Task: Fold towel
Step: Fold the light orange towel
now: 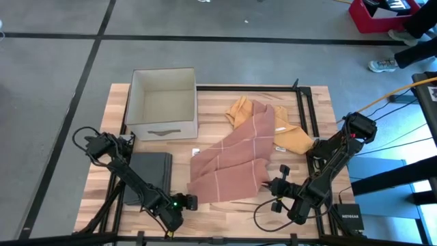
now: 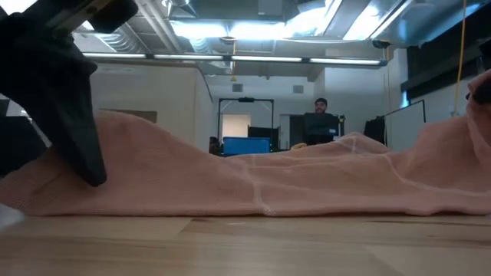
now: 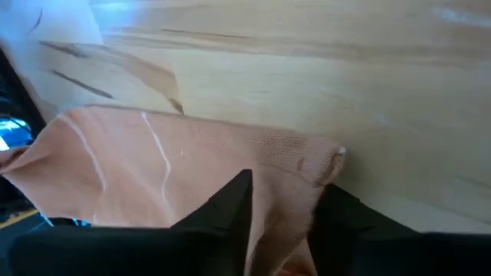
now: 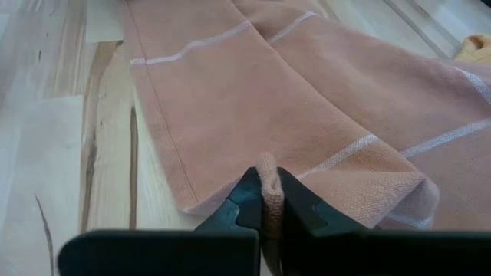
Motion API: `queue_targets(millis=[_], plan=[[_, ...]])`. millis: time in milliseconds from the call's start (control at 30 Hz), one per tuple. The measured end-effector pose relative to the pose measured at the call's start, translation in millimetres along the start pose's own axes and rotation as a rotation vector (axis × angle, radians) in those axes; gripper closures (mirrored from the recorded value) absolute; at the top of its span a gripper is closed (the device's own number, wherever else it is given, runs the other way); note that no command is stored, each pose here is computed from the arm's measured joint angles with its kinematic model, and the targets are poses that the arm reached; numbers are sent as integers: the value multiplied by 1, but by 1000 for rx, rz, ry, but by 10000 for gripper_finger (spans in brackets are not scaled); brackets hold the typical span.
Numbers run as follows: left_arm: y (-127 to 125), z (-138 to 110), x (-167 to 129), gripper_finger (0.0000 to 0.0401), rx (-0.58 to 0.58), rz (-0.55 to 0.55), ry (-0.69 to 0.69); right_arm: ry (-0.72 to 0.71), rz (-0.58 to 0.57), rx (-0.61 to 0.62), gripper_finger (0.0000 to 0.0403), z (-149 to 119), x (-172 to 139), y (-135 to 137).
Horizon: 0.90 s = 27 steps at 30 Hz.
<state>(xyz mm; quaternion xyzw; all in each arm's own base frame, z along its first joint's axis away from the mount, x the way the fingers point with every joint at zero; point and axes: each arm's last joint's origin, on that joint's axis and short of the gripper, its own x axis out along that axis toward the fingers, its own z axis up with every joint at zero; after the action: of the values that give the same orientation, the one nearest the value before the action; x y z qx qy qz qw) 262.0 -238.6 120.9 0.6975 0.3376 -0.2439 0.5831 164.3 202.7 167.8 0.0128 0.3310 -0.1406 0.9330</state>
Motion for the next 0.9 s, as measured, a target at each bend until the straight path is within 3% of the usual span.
queue_targets(millis=[167,300,433,633,900], plan=[[4,1,0,376,-52,52,19,1,1,1,386,0,0,0],[27,1,-10,393,-365,245,139,2,2,1,391,0,0,0],[64,-4,-41,399,-559,426,166,-12,-7,-1,390,9,-6,0],[123,-29,-115,399,-882,650,102,-62,-57,-91,392,63,-47,-1],[175,-89,-223,399,-1235,829,-148,-232,-107,-217,392,169,-132,-20]])
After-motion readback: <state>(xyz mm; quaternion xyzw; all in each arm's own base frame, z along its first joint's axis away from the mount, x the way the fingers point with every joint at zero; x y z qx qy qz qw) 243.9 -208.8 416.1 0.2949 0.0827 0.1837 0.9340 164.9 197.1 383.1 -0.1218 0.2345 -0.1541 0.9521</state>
